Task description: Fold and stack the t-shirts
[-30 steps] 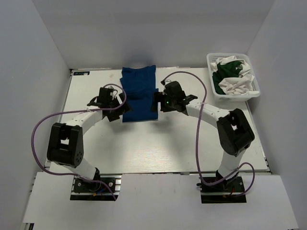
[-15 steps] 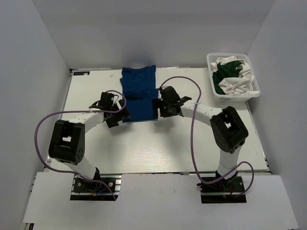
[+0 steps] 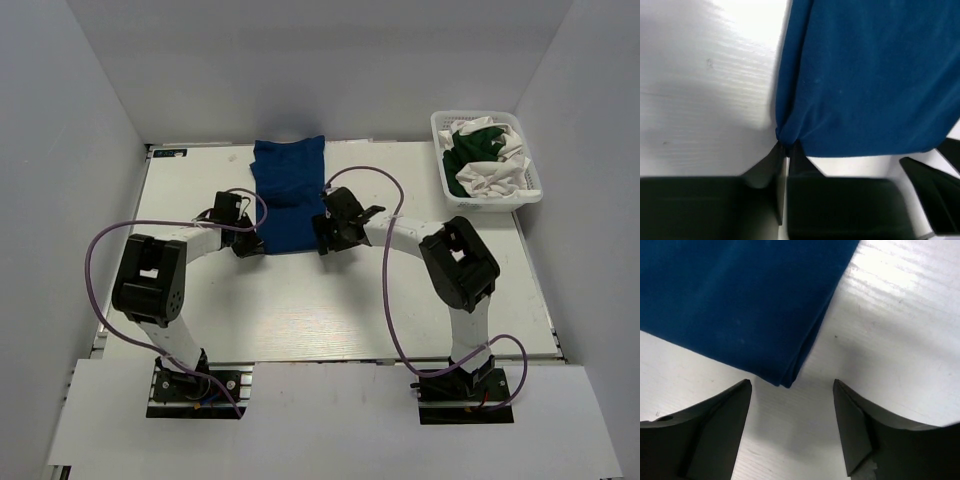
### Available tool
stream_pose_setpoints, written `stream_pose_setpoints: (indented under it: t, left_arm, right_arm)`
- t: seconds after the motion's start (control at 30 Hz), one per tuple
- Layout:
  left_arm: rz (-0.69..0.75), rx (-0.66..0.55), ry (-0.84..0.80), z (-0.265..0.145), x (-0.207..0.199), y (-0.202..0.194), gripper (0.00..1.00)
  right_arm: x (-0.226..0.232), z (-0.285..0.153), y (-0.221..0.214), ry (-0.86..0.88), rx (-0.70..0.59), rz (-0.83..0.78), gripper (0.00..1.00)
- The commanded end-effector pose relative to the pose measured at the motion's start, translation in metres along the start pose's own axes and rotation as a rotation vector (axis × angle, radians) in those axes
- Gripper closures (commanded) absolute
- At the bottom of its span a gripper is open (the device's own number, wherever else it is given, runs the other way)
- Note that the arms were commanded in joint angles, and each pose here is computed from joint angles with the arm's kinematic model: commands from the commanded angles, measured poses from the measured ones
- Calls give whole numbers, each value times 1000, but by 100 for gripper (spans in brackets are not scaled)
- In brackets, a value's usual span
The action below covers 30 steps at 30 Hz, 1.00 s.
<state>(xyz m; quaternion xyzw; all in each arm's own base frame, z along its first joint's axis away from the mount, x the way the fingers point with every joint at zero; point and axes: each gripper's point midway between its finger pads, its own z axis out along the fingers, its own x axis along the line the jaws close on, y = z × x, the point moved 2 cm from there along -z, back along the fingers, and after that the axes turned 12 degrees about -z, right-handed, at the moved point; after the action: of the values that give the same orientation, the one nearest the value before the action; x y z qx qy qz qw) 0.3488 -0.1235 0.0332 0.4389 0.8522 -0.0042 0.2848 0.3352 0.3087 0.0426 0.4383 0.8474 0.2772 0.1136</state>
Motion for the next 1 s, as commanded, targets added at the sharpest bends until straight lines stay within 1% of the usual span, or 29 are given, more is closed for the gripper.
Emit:
stream_pose_setpoints:
  t: [0.0,0.03,0.1,0.13,0.2,0.23,0.27,0.3,0.33,0.4,0.5,0.53,0.6,0.63,0.67,0.7,0.73,0.77,0.8,0.83,0.9,0.93,0.97]
  left_arm:
    - [-1,81,72,13,22,-20,100]
    - [-3,96,71,15,23,-23,100]
    - [-2,97,58,15,21,-22,100]
    - [-2,97,58,15,21,-22,100]
    - [1,92,38,13,16,-21,100]
    - [3,86,31,11,14,-20,100]
    - [1,92,38,12,17,-22,100]
    - [5,78,21,7,12,-19,100]
    - [5,84,15,5,12,-21,100]
    - [-6,98,13,0,15,-27,100]
    - [10,119,-67,-16,8,-40,100]
    - [5,158,-82,-21,12,-56,100]
    - [24,162,-148,-41,3,-64,100]
    - [24,196,-172,-50,6,-74,100]
    - [37,193,-186,-57,5,-79,100]
    - [34,205,-181,-63,13,-90,100]
    - [53,160,-237,-80,5,-87,100]
    - [51,146,-256,-89,1,-86,100]
    - [56,159,-250,-98,3,-92,100]
    - [72,123,-295,-114,-4,-90,100]
    - [91,112,-337,-133,-10,-92,100]
    - [97,78,-352,-142,-14,-88,100]
    - [111,34,-394,-157,-22,-83,100]
  right_arm:
    - [3,10,6,2,-21,1,29]
    - [3,13,5,7,-24,1,36]
    - [6,14,12,23,-67,-5,44]
    - [5,15,13,23,-77,-6,56]
    - [3,16,19,25,-107,-10,66]
    - [5,16,22,28,-123,-27,78]
    - [5,15,25,33,-144,-39,83]
    - [6,15,25,42,-149,-47,90]
    - [6,10,24,49,-159,-61,100]
    - [9,6,25,59,-169,-66,100]
    - [12,-12,13,81,-169,-63,100]
    - [19,-22,6,119,-162,-46,100]
    - [27,-44,-12,162,-160,-32,100]
    - [36,-51,-19,195,-154,-37,100]
    - [42,-63,-27,225,-156,-36,100]
    - [44,-77,-36,237,-154,-41,100]
    - [55,-86,-41,274,-154,-62,100]
    - [58,-93,-45,285,-156,-66,100]
    - [63,-113,-47,307,-182,-78,100]
    - [70,-122,-48,330,-189,-88,100]
    - [75,-145,-46,355,-225,-96,100]
    - [77,-150,-45,363,-230,-92,100]
    - [81,-161,-38,375,-265,-89,100]
